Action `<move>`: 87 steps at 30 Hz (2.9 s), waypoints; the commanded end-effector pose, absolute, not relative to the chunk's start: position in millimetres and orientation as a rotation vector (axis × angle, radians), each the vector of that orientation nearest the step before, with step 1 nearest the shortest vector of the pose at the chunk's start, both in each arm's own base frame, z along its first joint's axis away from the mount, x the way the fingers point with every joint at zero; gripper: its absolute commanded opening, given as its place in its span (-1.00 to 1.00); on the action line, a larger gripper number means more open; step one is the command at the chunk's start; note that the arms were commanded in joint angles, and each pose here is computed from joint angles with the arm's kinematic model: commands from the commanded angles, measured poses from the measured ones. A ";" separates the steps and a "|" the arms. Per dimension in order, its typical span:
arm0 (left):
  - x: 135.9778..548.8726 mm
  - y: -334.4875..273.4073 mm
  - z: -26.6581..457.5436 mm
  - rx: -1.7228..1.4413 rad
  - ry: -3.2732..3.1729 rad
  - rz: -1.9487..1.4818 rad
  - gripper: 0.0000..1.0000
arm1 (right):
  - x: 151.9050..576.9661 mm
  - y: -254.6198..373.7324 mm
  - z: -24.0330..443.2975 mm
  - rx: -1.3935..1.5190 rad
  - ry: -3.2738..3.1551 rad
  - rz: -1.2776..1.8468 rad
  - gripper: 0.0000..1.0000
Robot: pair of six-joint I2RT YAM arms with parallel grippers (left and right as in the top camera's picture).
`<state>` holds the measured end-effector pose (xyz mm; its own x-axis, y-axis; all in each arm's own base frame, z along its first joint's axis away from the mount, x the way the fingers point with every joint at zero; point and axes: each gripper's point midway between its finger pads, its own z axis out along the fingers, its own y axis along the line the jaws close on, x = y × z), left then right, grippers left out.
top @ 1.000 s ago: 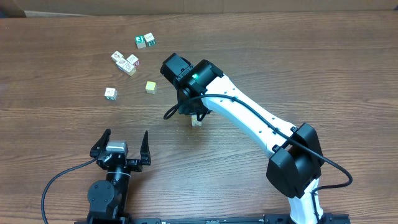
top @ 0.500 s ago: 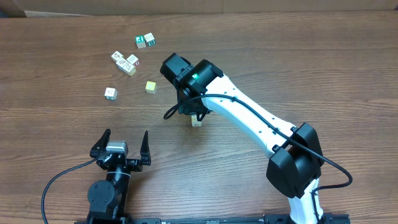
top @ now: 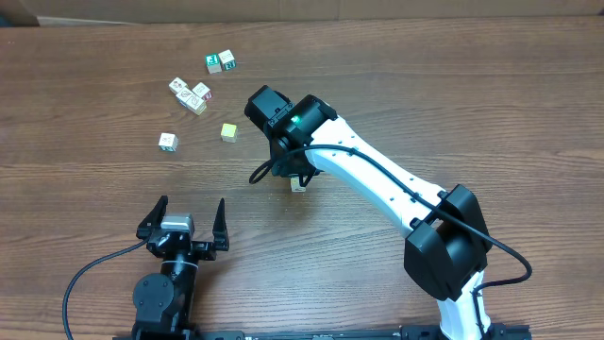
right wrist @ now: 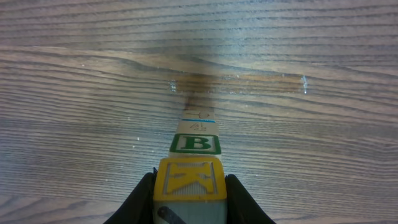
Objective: Form a tower
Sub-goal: 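Lower the K block onto the B block atop the stack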
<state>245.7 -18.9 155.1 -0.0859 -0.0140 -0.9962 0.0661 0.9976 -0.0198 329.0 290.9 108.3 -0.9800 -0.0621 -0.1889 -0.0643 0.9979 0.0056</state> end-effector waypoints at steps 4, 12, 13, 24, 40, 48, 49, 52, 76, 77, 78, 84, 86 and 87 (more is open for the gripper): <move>245.4 -19.2 156.2 0.056 1.646 -0.060 0.99 | 330.2 291.4 107.1 -0.105 2.936 0.000 -0.54; 245.4 -19.1 156.2 0.055 1.646 -0.059 0.99 | 329.8 289.0 106.5 -0.101 2.942 -0.009 -0.47; 245.4 -19.1 156.2 0.055 1.646 -0.059 1.00 | 329.8 289.0 106.5 -0.101 2.942 -0.009 -0.47; 245.4 -19.1 156.4 0.056 1.645 -0.059 0.99 | 329.8 289.0 106.5 -0.101 2.942 -0.009 -0.23; 245.4 -19.1 156.4 0.055 1.645 -0.059 0.99 | 326.5 286.7 105.9 -0.097 2.957 -0.021 -0.08; 245.4 -19.1 156.4 0.055 1.645 -0.059 0.99 | 324.5 288.5 105.5 -0.099 2.968 -0.004 -0.30; 245.4 -19.1 156.4 0.055 1.645 -0.059 0.99 | 324.5 288.5 105.5 -0.099 2.968 -0.004 -0.32; 245.4 -19.2 156.4 0.056 1.645 -0.059 0.99 | 324.5 288.4 105.5 -0.099 2.968 -0.004 -0.33; 245.4 -19.2 156.4 0.055 1.645 -0.060 0.99 | 326.1 290.0 106.3 -0.058 2.963 0.009 -0.35; 245.4 -19.2 156.2 0.056 1.646 -0.060 0.99 | 326.2 290.0 106.5 -0.056 2.962 0.009 -0.35; 245.4 -19.2 156.4 0.055 1.645 -0.060 0.99 | 326.0 289.9 106.5 -0.054 2.963 0.009 -0.35; 245.4 -19.2 156.4 0.056 1.645 -0.059 0.99 | 326.6 290.5 106.4 -0.053 2.961 0.012 -0.37; 245.4 -19.2 156.4 0.055 1.645 -0.060 0.99 | 327.2 291.0 106.7 -0.052 2.958 0.016 -0.40; 245.4 -19.1 156.4 0.055 1.645 -0.059 0.99 | 327.2 291.1 106.7 -0.049 2.958 0.016 -0.40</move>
